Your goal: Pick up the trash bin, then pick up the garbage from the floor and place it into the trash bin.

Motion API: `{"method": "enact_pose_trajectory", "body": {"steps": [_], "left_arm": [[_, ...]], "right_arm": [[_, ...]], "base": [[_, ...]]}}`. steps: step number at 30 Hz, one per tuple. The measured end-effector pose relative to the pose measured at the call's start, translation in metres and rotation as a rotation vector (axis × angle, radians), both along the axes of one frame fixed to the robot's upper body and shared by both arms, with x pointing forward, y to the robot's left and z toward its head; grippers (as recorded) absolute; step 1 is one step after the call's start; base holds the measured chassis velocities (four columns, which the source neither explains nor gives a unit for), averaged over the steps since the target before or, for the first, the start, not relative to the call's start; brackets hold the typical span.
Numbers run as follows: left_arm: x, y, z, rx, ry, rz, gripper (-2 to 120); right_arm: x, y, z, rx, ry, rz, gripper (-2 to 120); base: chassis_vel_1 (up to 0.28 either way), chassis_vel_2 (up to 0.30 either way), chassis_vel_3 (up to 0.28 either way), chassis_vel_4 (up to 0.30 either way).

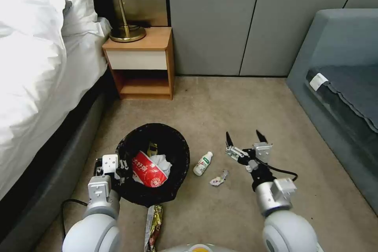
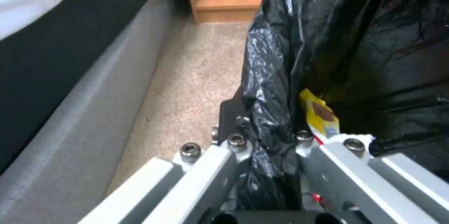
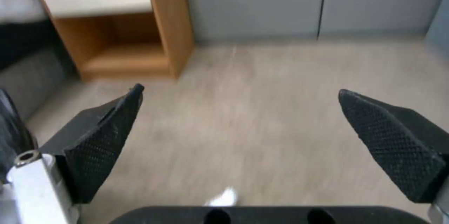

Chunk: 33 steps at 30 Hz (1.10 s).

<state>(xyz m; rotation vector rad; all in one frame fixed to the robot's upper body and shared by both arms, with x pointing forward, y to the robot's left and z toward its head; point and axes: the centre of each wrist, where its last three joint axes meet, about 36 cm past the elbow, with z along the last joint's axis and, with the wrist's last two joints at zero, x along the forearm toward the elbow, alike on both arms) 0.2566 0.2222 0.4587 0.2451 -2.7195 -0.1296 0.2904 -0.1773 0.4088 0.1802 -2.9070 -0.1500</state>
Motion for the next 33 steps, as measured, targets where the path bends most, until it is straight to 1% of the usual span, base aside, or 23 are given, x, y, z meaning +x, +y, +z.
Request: {"method": "enact_pose_trajectory", "body": {"steps": [1, 2, 3, 4, 6, 7, 8, 9, 10, 12, 14, 15, 20, 24, 29, 33], "left_arm": [[0.0, 0.0, 0.0, 0.0, 0.0, 0.0, 0], [0.0, 0.0, 0.0, -0.001, 0.0, 0.0, 0], [0.0, -0.001, 0.0, -0.002, 0.0, -0.001, 0], [0.0, -0.002, -0.001, -0.002, 0.002, 0.0, 0], [0.0, -0.002, -0.001, -0.002, 0.002, 0.0, 0], [0.0, -0.002, -0.002, -0.001, 0.005, 0.001, 0], [0.0, -0.002, -0.002, -0.001, 0.006, 0.002, 0], [0.0, -0.002, -0.002, -0.001, 0.006, 0.002, 0], [-0.001, -0.002, -0.003, 0.0, 0.007, 0.003, 0], [-0.001, -0.002, -0.003, -0.001, 0.01, 0.004, 0], [-0.001, -0.002, -0.003, -0.001, 0.011, 0.004, 0], [-0.001, -0.002, -0.004, -0.002, 0.013, 0.005, 0], [-0.001, -0.003, -0.005, -0.002, 0.016, 0.007, 0], [-0.001, -0.003, -0.005, -0.002, 0.016, 0.007, 0], [-0.003, -0.003, -0.007, 0.001, 0.02, 0.006, 0], [-0.004, -0.003, -0.007, 0.003, 0.021, 0.007, 0]], "right_arm": [[0.0, 0.0, 0.0, 0.0, 0.0, 0.0, 100], [0.004, 0.001, -0.006, 0.016, 0.046, 0.002, 100], [0.014, 0.002, -0.025, 0.04, 0.152, 0.004, 100], [0.021, 0.003, -0.043, 0.038, 0.228, 0.004, 100], [0.023, 0.003, -0.048, 0.037, 0.241, 0.004, 100], [0.031, 0.003, -0.07, 0.028, 0.306, 0.002, 100], [0.036, 0.003, -0.08, 0.026, 0.34, 0.001, 100], [0.036, 0.003, -0.08, 0.026, 0.34, 0.001, 100], [0.041, 0.003, -0.09, 0.023, 0.372, -0.001, 100], [0.054, 0.002, -0.124, 0.003, 0.46, -0.006, 100], [0.055, 0.002, -0.129, 0.0, 0.472, -0.006, 100], [0.066, 0.001, -0.146, -0.009, 0.522, -0.011, 100], [0.083, -0.001, -0.167, -0.013, 0.57, -0.037, 100], [0.088, -0.001, -0.175, -0.011, 0.571, -0.041, 100], [0.098, -0.003, -0.187, -0.008, 0.546, -0.042, 100], [0.105, 0.001, -0.19, 0.004, 0.536, -0.046, 100]], "base": [[0.0, 0.0, 0.0, 0.0], [0.0, 0.0, 0.0, 0.0], [0.0, 0.0, 0.0, 0.0], [0.0, 0.0, 0.0, 0.0], [0.0, 0.0, 0.0, 0.0], [0.0, 0.0, 0.0, 0.0], [0.0, 0.0, 0.0, 0.0], [0.0, 0.0, 0.0, 0.0], [0.0, 0.0, 0.0, 0.0], [0.0, 0.0, 0.0, 0.0], [0.0, 0.0, 0.0, 0.0], [0.0, 0.0, 0.0, 0.0], [0.0, 0.0, 0.0, 0.0], [0.0, 0.0, 0.0, 0.0], [0.0, 0.0, 0.0, 0.0], [0.0, 0.0, 0.0, 0.0]]}}
